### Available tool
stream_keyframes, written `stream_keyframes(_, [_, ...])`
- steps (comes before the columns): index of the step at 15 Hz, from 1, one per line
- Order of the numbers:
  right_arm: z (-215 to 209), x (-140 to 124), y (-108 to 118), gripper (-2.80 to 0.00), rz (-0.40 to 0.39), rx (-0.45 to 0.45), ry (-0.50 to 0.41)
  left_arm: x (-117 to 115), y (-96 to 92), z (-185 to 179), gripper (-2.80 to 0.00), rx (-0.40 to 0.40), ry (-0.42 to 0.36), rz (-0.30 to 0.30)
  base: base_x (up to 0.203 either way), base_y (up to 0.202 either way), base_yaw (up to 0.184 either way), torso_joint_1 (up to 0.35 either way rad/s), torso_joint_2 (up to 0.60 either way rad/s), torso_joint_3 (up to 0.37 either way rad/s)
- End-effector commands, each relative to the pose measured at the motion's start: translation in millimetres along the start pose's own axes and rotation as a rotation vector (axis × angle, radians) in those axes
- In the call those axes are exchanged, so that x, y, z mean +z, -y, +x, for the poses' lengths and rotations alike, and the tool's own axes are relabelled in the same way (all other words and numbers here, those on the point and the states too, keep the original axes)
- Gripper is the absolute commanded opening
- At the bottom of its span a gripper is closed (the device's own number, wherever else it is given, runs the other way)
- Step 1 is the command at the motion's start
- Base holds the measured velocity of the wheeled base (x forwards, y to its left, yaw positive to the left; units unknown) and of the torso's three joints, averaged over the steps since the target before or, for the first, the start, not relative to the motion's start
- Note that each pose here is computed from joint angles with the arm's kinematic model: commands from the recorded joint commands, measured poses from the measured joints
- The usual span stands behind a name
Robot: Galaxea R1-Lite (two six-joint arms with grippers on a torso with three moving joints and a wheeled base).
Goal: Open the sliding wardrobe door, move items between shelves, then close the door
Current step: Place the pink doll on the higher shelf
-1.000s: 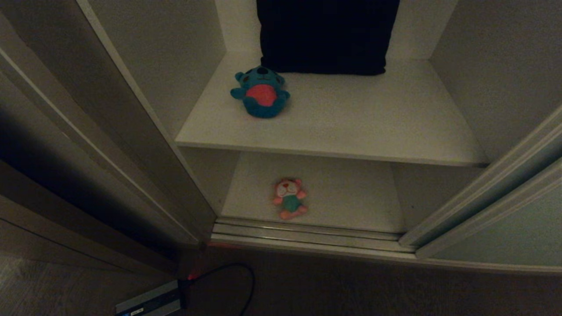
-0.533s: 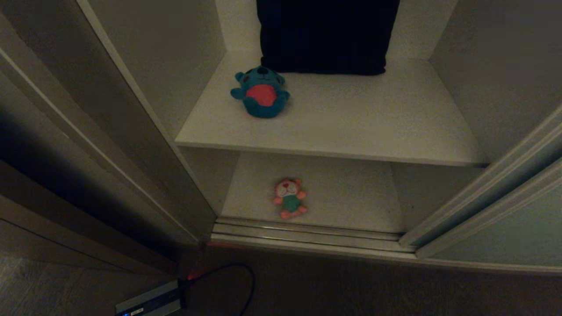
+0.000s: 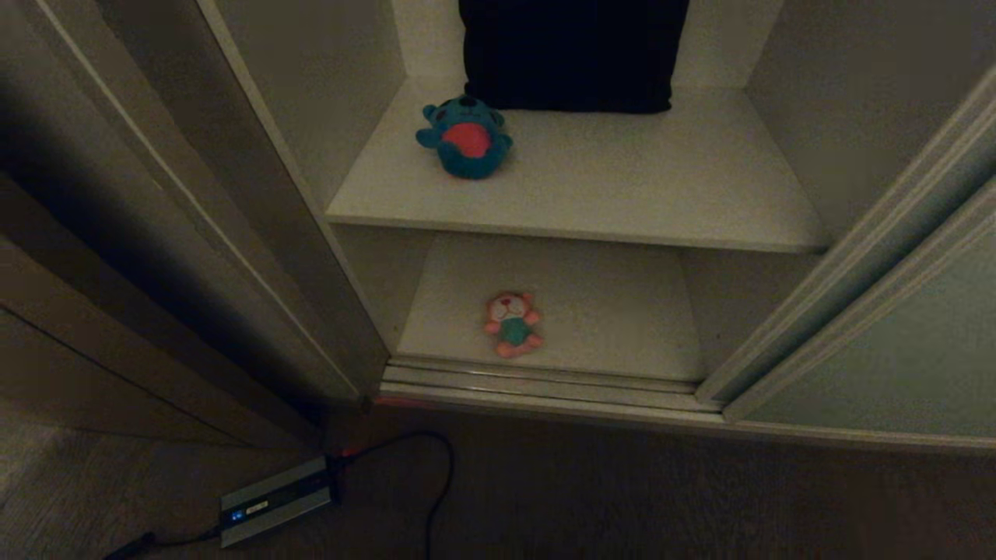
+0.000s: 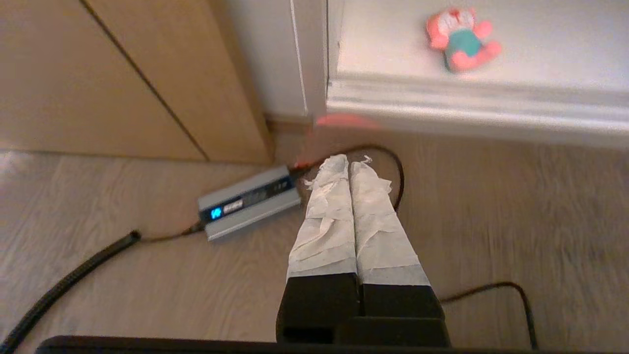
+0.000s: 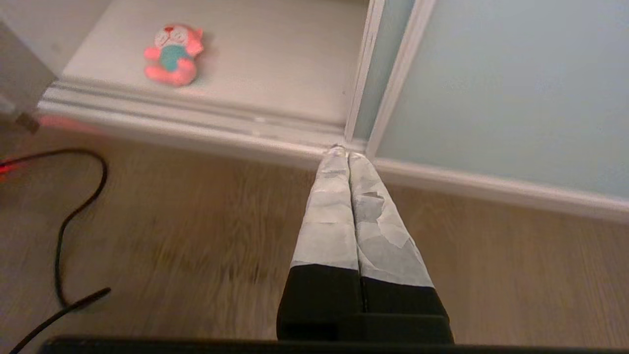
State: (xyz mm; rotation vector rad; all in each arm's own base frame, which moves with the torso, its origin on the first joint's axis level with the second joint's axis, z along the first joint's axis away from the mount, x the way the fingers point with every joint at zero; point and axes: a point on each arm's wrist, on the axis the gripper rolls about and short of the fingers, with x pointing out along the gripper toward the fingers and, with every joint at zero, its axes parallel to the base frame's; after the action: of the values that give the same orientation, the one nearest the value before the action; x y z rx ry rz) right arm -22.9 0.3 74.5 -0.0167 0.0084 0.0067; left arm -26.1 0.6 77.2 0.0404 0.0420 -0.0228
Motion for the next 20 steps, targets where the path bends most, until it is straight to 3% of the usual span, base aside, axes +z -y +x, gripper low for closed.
stream_keyframes(1, [0.3,-0.8,0.0,-2.80,0.000,0.000,-0.003,-0.9,0.1,0.5,-2.80,-0.004,-0.005,0.026,-0.187,0.000,-0.004,0.000,0.00,0.000])
stream_keyframes(11, [0.2,-0.9,0.0,-2.80,0.000,0.001,-0.002,-0.4,0.1,0.6,-2.80,-0.003,0.003,0.016,-0.012,0.000,0.000,0.000,0.00,0.000])
stream_keyframes(20, [0.2,-0.9,0.0,-2.80,0.000,0.001,-0.002,-0.4,0.0,0.6,-2.80,0.001,0.003,-0.003,0.000,0.000,0.000,0.002,0.00,-0.172])
